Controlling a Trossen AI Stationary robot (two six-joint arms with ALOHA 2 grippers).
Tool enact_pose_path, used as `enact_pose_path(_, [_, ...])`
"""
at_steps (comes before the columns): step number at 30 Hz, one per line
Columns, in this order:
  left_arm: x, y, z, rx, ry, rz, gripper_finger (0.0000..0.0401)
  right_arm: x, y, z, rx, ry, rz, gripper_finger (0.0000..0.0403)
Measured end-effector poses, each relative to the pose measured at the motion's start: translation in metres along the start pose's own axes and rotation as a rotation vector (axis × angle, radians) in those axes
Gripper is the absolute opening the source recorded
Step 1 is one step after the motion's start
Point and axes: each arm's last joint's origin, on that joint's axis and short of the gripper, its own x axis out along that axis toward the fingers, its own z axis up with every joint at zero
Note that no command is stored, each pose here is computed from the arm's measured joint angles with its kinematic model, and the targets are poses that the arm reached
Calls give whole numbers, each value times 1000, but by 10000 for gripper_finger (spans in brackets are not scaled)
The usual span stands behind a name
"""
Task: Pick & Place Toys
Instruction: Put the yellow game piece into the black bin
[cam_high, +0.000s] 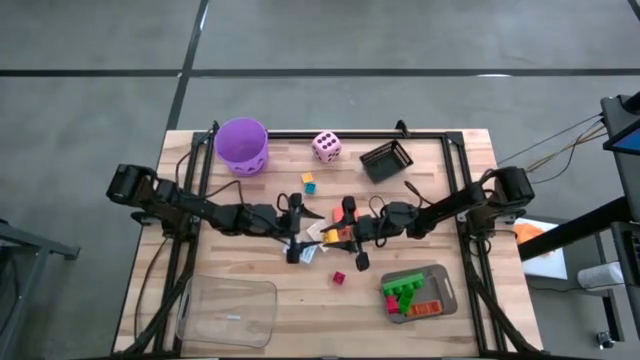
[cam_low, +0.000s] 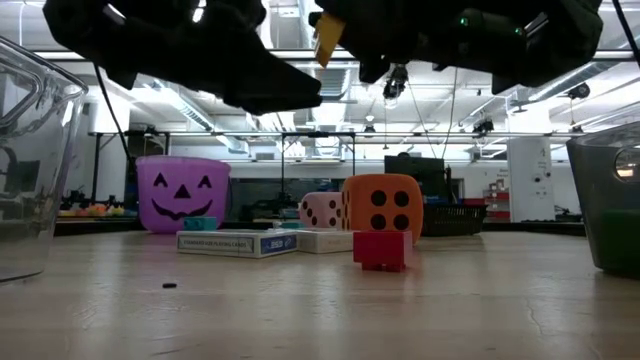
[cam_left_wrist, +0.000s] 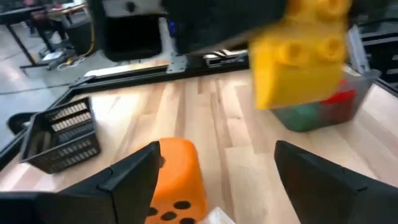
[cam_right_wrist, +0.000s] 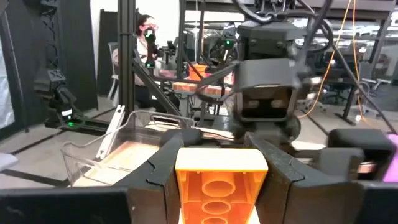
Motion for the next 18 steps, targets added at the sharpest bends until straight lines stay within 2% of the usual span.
enact_pose_path(3, [-2, 1, 1, 7, 4, 5, 321, 0, 8, 3, -4, 3, 17, 133])
enact_pose_path(6, [-4, 2, -1, 11, 40, 25, 322, -3, 21, -2, 5, 74, 59, 133])
enact_pose_path(12, [-8, 2, -7, 0, 70, 45, 323, -18, 58, -5, 73, 298, 139, 133])
enact_pose_path(18, [-8, 2, -7, -3, 66, 51, 323, -47, 98, 21, 107, 547, 123, 133])
